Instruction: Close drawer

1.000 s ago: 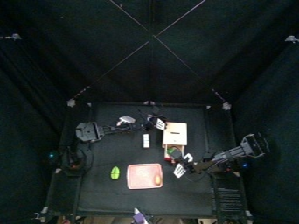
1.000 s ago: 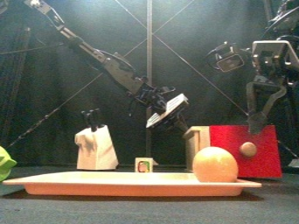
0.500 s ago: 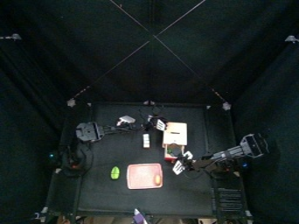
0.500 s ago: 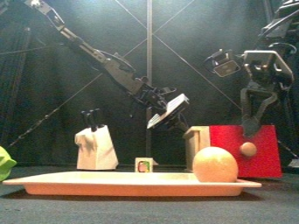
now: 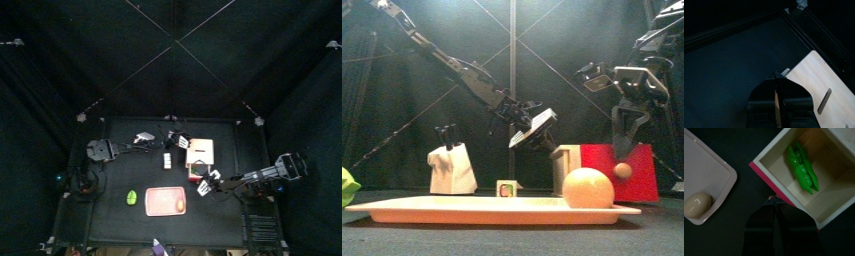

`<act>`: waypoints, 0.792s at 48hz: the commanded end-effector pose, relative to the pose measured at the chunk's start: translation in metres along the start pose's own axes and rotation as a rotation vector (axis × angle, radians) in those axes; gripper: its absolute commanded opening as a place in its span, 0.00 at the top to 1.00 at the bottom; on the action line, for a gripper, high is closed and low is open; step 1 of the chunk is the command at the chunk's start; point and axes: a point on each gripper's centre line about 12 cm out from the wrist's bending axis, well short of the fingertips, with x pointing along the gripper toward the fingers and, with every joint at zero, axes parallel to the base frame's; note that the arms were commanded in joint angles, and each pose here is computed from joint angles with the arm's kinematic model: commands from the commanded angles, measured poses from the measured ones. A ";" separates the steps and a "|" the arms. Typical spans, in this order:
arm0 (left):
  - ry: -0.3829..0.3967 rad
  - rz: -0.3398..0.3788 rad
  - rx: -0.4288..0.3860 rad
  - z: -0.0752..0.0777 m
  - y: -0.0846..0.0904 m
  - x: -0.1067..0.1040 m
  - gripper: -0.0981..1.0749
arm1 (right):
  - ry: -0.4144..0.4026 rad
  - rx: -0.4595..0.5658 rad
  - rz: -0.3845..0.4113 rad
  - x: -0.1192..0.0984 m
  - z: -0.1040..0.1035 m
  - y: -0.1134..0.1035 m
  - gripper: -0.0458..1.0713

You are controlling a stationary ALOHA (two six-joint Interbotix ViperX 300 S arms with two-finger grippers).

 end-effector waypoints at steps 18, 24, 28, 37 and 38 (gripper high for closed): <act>-0.019 -0.024 0.000 0.011 -0.008 -0.005 0.66 | -0.046 0.044 -0.056 0.010 0.026 -0.016 0.73; -0.021 -0.025 0.000 0.012 -0.009 -0.006 0.66 | -0.074 0.020 -0.069 0.012 0.034 -0.017 0.73; -0.019 -0.029 0.000 0.012 -0.009 -0.006 0.66 | -0.093 0.001 -0.074 0.013 0.038 -0.017 0.73; -0.016 -0.033 0.000 0.011 -0.010 -0.006 0.66 | -0.109 -0.003 -0.089 0.015 0.045 -0.021 0.73; -0.015 -0.034 0.000 0.011 -0.010 -0.006 0.66 | -0.110 -0.001 -0.093 0.016 0.045 -0.022 0.73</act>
